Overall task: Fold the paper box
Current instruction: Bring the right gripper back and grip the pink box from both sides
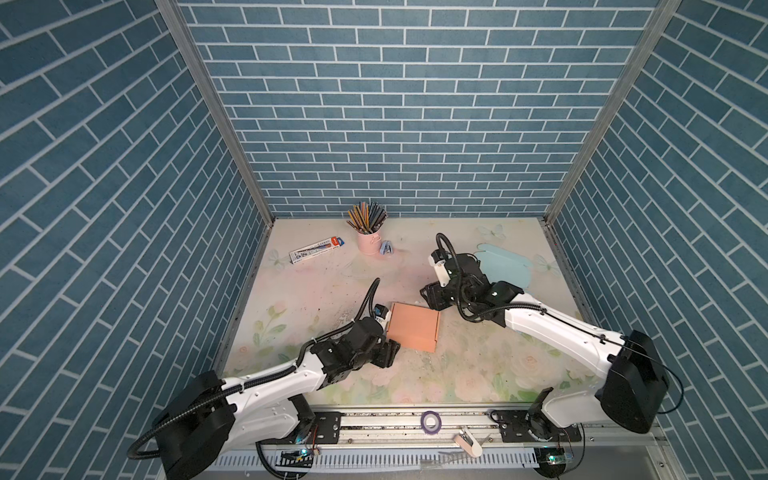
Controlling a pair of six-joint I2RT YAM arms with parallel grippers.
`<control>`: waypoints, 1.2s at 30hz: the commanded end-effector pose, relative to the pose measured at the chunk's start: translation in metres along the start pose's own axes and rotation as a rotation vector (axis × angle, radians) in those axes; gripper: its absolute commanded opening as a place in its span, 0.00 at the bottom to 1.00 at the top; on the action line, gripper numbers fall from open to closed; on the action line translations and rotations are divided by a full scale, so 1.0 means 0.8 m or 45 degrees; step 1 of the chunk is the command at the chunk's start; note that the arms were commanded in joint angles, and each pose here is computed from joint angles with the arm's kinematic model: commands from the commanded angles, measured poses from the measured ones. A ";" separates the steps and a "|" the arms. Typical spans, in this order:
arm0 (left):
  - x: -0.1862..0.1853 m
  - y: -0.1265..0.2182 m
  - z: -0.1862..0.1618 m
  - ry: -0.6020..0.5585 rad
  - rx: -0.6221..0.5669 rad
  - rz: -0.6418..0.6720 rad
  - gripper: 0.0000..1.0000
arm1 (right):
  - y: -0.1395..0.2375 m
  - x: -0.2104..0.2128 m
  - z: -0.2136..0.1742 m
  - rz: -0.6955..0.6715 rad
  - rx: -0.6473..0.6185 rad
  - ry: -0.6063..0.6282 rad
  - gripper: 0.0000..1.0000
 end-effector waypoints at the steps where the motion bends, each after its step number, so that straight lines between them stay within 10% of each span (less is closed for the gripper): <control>1: -0.003 0.015 0.008 -0.025 0.015 -0.015 0.68 | 0.021 -0.010 -0.017 -0.023 0.010 -0.065 0.60; 12: 0.004 0.045 0.050 0.043 -0.106 -0.116 0.70 | 0.036 -0.040 -0.079 -0.001 0.048 -0.247 0.61; 36: 0.044 -0.049 0.069 0.213 -0.026 -0.216 0.62 | -0.039 -0.053 -0.119 0.153 0.182 -0.473 0.72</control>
Point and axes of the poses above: each gripper's point midway between its finger pads, its own y axis back along the fingers, its own x axis along the line the jaws close on, z = x × y, the point moved 7 cm from there along y, back along the fingers, and after that the axes turned 11 degrees about -y, right-handed, at the moved point
